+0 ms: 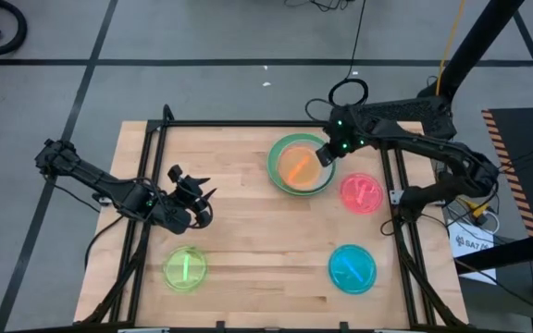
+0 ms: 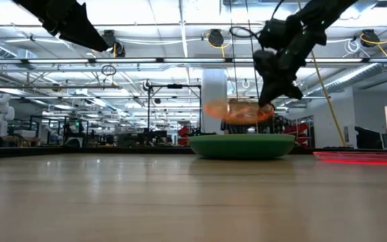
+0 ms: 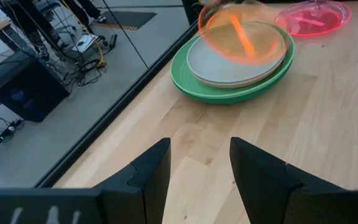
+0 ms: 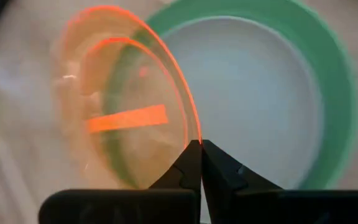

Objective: Stack plastic plates
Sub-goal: Stack the orange plate on top of the light blue plate

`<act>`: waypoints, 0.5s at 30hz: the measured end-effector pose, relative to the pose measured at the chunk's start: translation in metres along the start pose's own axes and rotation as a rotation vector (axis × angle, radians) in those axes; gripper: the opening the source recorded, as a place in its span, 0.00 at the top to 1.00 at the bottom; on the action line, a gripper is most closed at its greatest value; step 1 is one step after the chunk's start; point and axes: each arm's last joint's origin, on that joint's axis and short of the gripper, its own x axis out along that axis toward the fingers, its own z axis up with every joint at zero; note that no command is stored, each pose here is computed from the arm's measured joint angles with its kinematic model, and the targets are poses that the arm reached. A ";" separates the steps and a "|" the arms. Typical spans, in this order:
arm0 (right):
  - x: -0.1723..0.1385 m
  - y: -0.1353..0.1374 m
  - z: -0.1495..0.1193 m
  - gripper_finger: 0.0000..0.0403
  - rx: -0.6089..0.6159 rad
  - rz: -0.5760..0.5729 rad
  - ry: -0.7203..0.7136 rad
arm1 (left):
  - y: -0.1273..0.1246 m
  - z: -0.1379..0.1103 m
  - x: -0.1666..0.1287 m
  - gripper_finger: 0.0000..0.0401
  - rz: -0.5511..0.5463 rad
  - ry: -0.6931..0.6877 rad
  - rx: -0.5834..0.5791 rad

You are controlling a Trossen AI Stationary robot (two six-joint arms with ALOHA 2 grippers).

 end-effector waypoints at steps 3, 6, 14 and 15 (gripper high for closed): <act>0.010 -0.016 0.005 1.00 0.030 -0.063 0.016 | 0.000 0.000 0.000 0.57 0.000 0.001 -0.006; 0.023 -0.030 0.007 1.00 0.053 -0.105 0.047 | 0.000 0.000 0.000 0.57 -0.001 0.004 -0.018; 0.039 -0.049 0.010 0.95 0.072 -0.139 0.081 | -0.003 -0.002 0.000 0.57 -0.099 0.067 -0.086; 0.039 -0.049 0.011 0.92 0.069 -0.137 0.073 | -0.003 -0.003 0.000 0.57 -0.121 0.084 -0.097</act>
